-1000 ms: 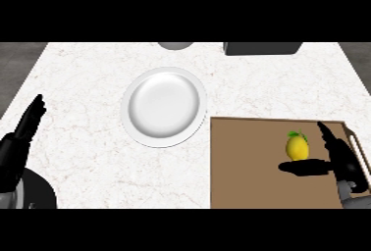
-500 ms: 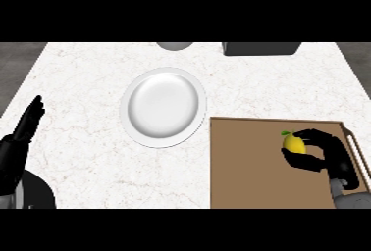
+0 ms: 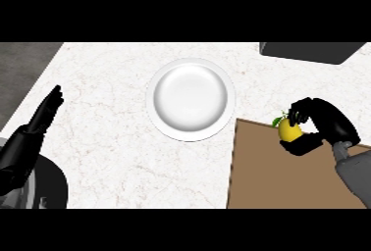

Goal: Pick the lemon from the tray and place it in the plate

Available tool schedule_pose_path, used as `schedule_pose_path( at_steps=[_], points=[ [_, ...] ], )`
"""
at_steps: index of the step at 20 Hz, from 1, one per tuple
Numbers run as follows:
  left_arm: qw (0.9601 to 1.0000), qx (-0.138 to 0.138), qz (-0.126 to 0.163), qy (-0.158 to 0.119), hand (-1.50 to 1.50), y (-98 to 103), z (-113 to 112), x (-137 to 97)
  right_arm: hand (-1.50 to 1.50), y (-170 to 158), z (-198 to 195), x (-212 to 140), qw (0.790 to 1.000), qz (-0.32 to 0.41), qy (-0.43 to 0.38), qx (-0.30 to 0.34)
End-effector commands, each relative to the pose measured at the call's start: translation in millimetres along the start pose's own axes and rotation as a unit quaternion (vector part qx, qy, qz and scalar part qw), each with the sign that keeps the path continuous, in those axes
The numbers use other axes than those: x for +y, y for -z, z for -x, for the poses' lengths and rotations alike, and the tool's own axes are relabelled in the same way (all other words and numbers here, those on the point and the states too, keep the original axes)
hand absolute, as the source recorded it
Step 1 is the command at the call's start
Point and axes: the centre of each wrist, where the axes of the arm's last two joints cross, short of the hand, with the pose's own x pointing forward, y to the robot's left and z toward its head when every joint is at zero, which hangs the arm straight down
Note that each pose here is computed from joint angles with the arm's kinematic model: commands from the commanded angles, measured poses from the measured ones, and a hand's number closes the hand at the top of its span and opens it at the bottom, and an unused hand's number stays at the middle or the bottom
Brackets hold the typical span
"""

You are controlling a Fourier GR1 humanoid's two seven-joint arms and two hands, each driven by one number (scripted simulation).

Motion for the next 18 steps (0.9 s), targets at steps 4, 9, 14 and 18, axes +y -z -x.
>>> schedule_pose_path(
  at_steps=[4, 9, 14, 18],
  points=[
    [0.9987, 0.041, 0.029, -0.010, 0.00, -4.1, 11.3, -13.3, 1.50, 30.2, -25.4, -67.8, 0.981, 0.009, -0.131, -0.145],
    [0.9980, 0.059, 0.021, -0.003, 0.00, -5.2, 17.6, -15.1, 1.50, 50.7, -40.7, -100.6, 0.966, 0.074, -0.106, -0.224],
    [0.9976, 0.068, 0.009, -0.004, 0.00, -13.0, 22.4, -20.3, 1.50, 62.9, -51.2, -119.4, 0.932, 0.144, -0.079, -0.324],
    [0.9962, 0.086, 0.005, -0.008, 0.00, -22.7, 27.7, -22.8, 1.50, 70.2, -70.0, -130.3, 0.891, 0.132, -0.015, -0.433]
  ],
)
